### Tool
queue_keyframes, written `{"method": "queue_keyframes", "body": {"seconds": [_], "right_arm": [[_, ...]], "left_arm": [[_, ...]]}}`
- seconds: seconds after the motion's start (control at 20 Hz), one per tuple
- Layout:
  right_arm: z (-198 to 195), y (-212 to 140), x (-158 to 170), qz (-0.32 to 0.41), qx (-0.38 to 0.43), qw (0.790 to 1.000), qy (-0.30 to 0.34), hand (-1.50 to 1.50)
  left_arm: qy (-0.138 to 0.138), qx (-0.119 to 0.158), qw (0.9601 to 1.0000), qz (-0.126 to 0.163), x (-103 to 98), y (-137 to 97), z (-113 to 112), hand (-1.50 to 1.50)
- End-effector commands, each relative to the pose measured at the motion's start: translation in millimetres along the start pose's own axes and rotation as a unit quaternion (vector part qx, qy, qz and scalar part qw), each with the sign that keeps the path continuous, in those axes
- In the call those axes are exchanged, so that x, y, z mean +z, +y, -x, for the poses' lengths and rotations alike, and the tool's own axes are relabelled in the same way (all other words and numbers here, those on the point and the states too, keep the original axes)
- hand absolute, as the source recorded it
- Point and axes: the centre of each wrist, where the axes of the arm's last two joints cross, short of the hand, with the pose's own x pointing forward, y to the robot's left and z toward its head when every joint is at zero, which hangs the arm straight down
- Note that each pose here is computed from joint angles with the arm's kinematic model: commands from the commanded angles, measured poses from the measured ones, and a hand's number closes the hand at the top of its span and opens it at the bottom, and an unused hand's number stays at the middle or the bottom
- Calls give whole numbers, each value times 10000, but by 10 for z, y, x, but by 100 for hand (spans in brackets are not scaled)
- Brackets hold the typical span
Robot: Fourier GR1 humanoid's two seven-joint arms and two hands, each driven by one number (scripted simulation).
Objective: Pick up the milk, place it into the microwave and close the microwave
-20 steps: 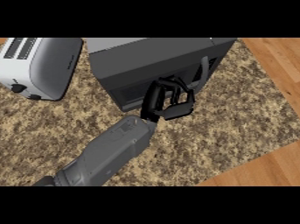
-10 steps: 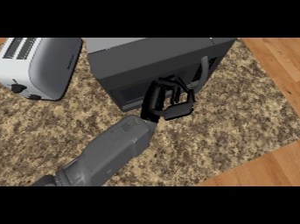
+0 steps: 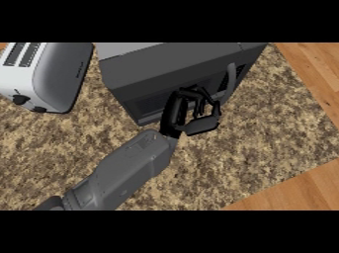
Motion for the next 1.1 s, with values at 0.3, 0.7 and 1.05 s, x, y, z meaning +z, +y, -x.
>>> {"method": "queue_keyframes", "body": {"seconds": [0.3, 0.7, 1.05], "right_arm": [[102, -138, 16, 199, -364, 9991, -92, -150], [116, -290, 18, 278, -449, 9985, -121, -150], [84, -408, -57, 240, -468, 9985, -146, -150]], "left_arm": [[-201, 2, 9998, -63, -271, -6, -162, 150], [-204, 1, 9998, -72, -290, -16, -166, 150], [-308, -32, 9995, -12, -302, -48, -183, 150]]}}
